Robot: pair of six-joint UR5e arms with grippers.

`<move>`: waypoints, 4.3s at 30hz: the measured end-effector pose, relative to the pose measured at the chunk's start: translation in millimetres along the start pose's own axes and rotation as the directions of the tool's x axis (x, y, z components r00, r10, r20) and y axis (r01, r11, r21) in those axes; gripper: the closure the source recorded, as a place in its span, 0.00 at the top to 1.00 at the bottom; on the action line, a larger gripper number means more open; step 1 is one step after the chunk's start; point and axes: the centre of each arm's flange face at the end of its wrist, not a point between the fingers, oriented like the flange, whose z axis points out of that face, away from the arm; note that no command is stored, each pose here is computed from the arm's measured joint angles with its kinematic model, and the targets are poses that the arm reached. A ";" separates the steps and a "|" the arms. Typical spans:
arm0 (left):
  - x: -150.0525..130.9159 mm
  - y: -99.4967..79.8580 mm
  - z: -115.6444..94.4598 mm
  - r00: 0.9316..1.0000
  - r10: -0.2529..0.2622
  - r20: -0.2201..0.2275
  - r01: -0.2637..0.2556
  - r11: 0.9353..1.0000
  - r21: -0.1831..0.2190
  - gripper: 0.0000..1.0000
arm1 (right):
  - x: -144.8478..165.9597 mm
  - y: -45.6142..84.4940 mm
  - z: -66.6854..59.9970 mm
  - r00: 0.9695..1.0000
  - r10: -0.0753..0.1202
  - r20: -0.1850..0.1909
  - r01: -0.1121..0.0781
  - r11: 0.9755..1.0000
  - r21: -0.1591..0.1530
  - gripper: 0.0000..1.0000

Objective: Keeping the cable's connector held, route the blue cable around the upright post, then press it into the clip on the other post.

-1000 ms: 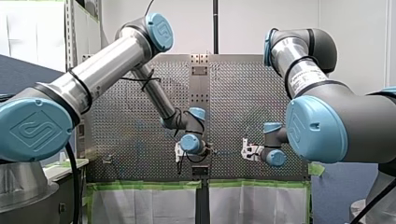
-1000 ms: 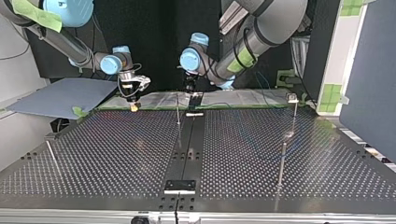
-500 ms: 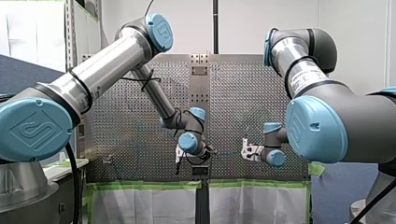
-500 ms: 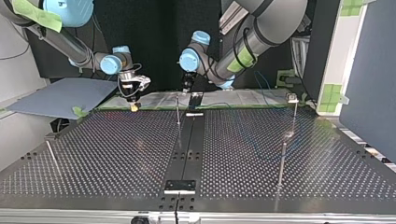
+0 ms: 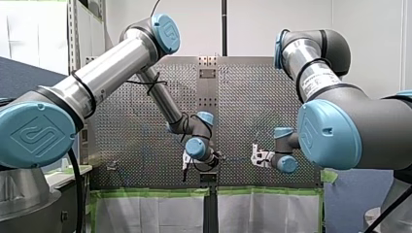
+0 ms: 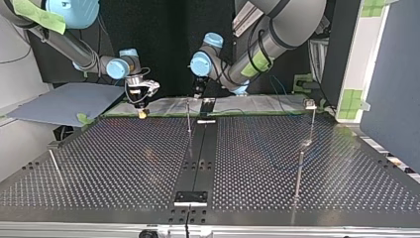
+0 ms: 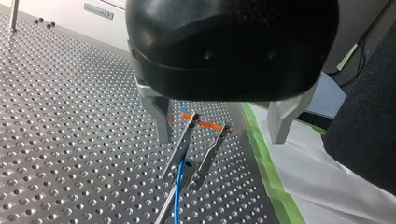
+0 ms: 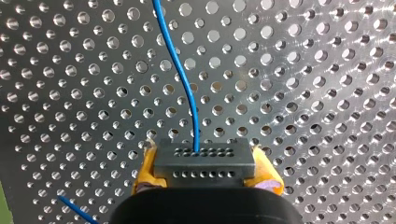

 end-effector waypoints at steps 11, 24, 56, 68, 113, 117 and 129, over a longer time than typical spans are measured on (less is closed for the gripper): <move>0.7 0.6 -1.8 1.000 0.009 -0.015 -0.009 1.000 -0.003 1.00 | -0.1 0.0 -0.1 1.000 0.002 0.000 -0.002 1.000 0.000 0.00; -25.3 0.2 -38.9 1.000 0.003 0.010 -0.002 0.999 -0.032 1.00 | 0.1 -3.2 0.4 1.000 0.002 0.000 -0.002 1.000 0.009 0.00; -59.2 30.0 -168.8 0.996 -0.060 0.060 0.069 0.984 -0.162 1.00 | 0.1 -3.2 0.4 1.000 0.006 0.000 -0.006 1.000 0.018 0.00; -61.0 42.5 -220.2 0.998 -0.020 0.055 0.029 0.985 -0.169 1.00 | -0.1 -3.1 0.4 1.000 0.012 0.001 -0.012 1.000 0.027 0.00; -160.2 40.1 -294.1 0.952 -0.098 0.291 0.131 0.987 -0.095 1.00 | 4.7 -12.0 6.4 1.000 -0.028 -0.009 0.028 0.998 0.054 0.00; -160.2 40.1 -294.1 0.952 -0.098 0.291 0.131 0.987 -0.095 1.00 | 4.7 -11.9 6.4 1.000 -0.028 -0.009 0.028 0.998 0.054 0.00; -160.2 40.1 -294.1 0.952 -0.098 0.291 0.131 0.987 -0.095 1.00 | 4.7 -12.0 6.5 1.000 -0.028 -0.009 0.028 0.998 0.054 0.00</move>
